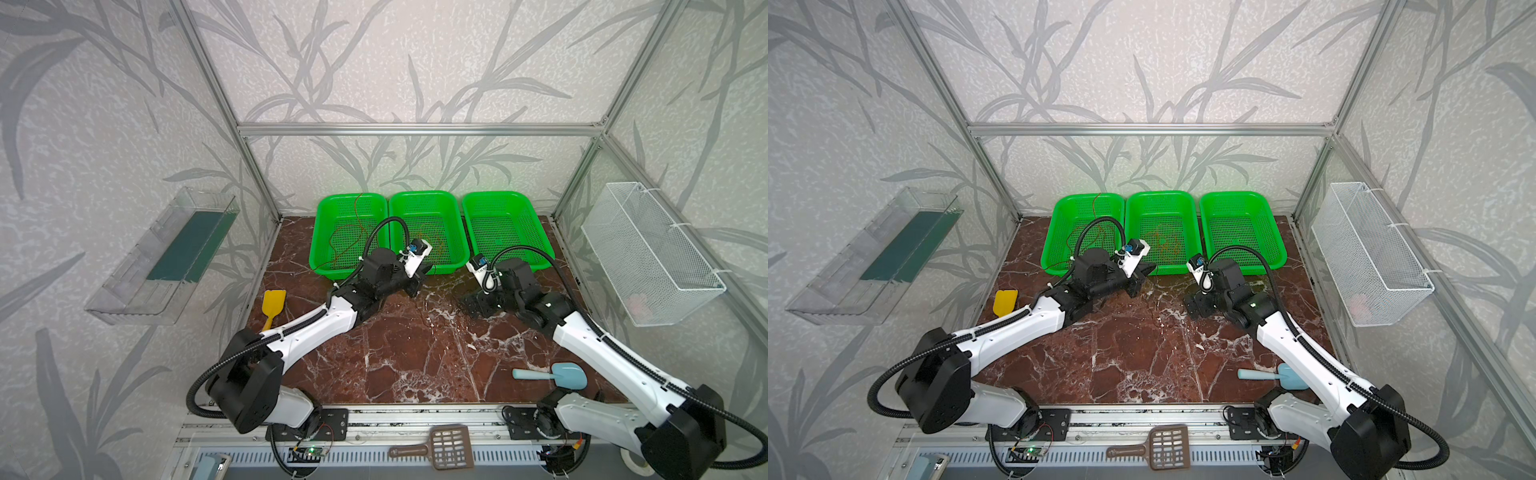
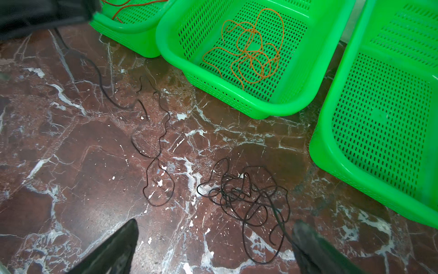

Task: Untangle the cables

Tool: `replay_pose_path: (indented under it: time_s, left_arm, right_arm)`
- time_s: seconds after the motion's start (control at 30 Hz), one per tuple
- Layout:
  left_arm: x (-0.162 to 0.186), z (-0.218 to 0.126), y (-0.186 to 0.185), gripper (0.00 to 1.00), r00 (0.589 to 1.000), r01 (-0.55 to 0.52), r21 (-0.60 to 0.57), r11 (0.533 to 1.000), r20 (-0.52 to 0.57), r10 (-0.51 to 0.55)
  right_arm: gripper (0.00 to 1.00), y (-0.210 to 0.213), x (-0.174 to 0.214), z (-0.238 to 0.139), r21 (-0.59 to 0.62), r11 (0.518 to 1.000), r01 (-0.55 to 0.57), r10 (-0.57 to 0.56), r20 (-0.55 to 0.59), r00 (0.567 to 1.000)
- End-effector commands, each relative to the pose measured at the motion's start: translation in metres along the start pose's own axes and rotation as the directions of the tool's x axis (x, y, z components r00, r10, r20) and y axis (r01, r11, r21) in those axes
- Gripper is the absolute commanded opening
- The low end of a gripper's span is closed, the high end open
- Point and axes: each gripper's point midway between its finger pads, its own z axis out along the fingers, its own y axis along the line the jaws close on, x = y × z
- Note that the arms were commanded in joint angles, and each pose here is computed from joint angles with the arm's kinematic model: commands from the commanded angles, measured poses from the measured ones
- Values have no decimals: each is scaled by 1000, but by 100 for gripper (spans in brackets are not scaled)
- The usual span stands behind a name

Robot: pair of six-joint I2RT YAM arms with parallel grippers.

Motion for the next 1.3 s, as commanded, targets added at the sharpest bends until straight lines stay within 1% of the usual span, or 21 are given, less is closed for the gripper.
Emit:
replay_pose_path:
  time_s: [0.0,0.07,0.1,0.17,0.3,0.43,0.53,0.63,0.73,0.8,0.87,0.9,0.97,1.03,1.07,1.13,1.27]
  left_arm:
    - [-41,-9,-3,0,990,10,10,1000,140,-11]
    - [-55,-11,-2,0,987,-27,3,1000,158,26]
    - [-67,-12,-3,0,984,-51,1,999,171,50]
    - [-98,-15,-4,0,973,-103,-1,995,210,101]
    - [-174,-26,-7,0,932,-204,-15,979,304,199]
    - [-245,-38,-13,0,869,-307,-39,951,396,297]
    - [-289,-36,-15,0,824,-364,-53,930,448,348]
    - [-324,-24,-12,0,786,-386,-66,920,498,366]
    - [-359,-12,-11,0,742,-393,-68,917,566,360]
    - [-381,-14,-9,0,670,-388,-105,915,650,359]
    - [-399,-19,-8,0,611,-375,-130,918,710,350]
    - [-405,-20,-9,0,586,-373,-135,918,733,346]
    - [-414,-24,-10,0,520,-363,-148,920,787,331]
    - [-418,-22,-8,0,488,-318,-159,935,818,305]
    - [-418,-20,-12,0,466,-328,-165,930,828,311]
    - [-414,-12,-20,0,441,-350,-174,921,837,326]
    - [-404,5,-24,0,423,-366,-190,911,838,345]
  right_arm:
    - [99,2,-11,-1,-22,1000,-20,21,27,999]
    - [99,0,-7,2,-19,999,-36,36,20,999]
    - [99,0,-4,3,-21,999,-47,48,16,999]
    - [99,-2,2,7,-21,997,-68,68,14,998]
    - [100,-8,20,17,-4,991,-132,132,1,991]
    - [99,-7,40,27,-8,985,-175,175,-23,984]
    - [98,2,53,36,-57,981,-187,184,-46,982]
    - [96,10,65,44,-79,974,-213,207,-79,975]
    - [95,24,76,53,-95,978,-186,178,-85,980]
    - [94,33,82,58,-99,979,-177,169,-89,982]
    - [92,44,88,64,-115,976,-186,176,-93,980]
    - [91,48,91,66,-120,975,-188,177,-95,980]
    - [91,59,100,73,-141,973,-183,169,-108,980]
    - [91,66,109,79,-154,972,-180,158,-145,977]
    - [91,71,113,82,-164,971,-173,147,-160,976]
    - [91,83,119,86,-204,969,-138,101,-185,978]
    - [91,108,129,95,-271,960,-72,11,-219,976]
